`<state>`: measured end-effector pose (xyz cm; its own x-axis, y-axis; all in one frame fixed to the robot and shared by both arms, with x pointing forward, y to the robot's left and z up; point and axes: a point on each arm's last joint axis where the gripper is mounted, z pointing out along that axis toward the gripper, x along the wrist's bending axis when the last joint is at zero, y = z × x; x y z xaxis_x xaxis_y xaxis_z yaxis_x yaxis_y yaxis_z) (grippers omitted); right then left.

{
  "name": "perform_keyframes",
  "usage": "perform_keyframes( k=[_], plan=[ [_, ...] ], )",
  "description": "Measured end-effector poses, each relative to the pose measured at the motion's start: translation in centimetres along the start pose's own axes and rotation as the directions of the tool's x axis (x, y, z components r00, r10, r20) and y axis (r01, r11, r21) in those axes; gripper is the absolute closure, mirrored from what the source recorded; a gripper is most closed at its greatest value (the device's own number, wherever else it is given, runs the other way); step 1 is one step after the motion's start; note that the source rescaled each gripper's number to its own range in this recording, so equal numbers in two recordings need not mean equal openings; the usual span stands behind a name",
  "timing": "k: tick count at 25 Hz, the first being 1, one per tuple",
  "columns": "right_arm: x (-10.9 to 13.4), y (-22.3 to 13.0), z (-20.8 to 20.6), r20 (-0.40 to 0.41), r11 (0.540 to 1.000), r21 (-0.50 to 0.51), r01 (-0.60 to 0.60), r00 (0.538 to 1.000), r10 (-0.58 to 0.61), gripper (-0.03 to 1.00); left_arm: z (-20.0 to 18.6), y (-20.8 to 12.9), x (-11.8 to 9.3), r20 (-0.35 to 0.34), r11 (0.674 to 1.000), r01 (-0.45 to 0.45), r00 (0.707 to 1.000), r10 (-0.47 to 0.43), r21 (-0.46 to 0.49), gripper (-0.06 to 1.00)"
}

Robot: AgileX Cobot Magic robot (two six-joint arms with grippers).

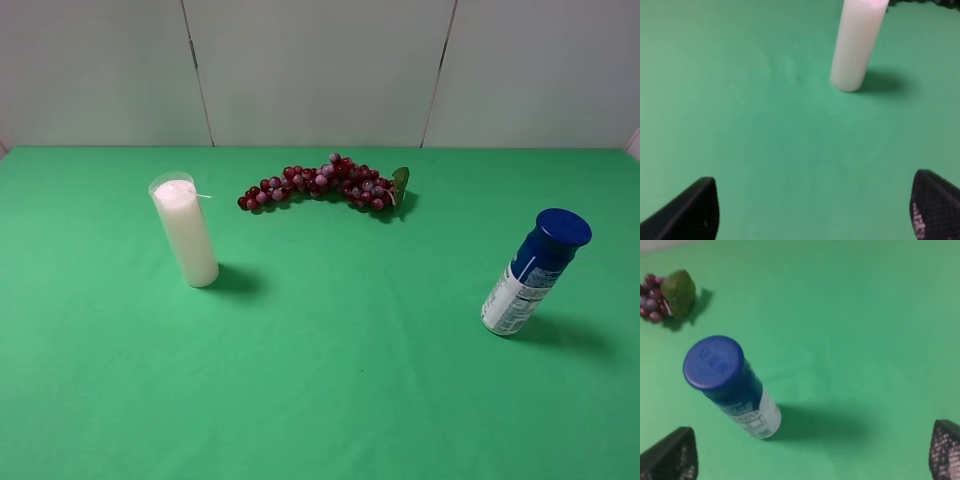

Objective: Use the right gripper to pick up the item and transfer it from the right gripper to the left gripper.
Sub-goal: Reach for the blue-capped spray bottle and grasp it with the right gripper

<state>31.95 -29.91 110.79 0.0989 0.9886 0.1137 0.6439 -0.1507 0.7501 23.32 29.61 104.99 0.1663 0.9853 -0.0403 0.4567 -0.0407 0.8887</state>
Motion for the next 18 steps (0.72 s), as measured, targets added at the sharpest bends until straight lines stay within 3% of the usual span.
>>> perform_keyframes(
  k=[5,9,14,18],
  plan=[
    [1.2,5.2,4.6,-0.032,0.980,0.198,-0.024,0.999,0.031,-0.03,0.0,0.0,0.0,0.000,1.000,0.000,1.000,0.000,0.000,0.36],
    [2.9,7.9,8.4,-0.071,0.942,0.334,0.024,0.997,0.000,-0.03,0.0,0.0,0.0,0.000,1.000,0.000,1.000,0.000,0.000,0.36],
    [5.2,10.7,12.1,-0.105,0.902,0.426,0.069,0.994,-0.027,-0.03,0.0,0.0,0.0,0.000,1.000,0.000,1.000,0.000,0.000,0.36],
    [5.6,11.8,14.5,-0.072,0.865,0.498,0.066,0.997,-0.035,-0.03,0.0,0.0,0.0,0.000,1.000,0.000,1.000,0.000,0.000,0.36]
  ],
)
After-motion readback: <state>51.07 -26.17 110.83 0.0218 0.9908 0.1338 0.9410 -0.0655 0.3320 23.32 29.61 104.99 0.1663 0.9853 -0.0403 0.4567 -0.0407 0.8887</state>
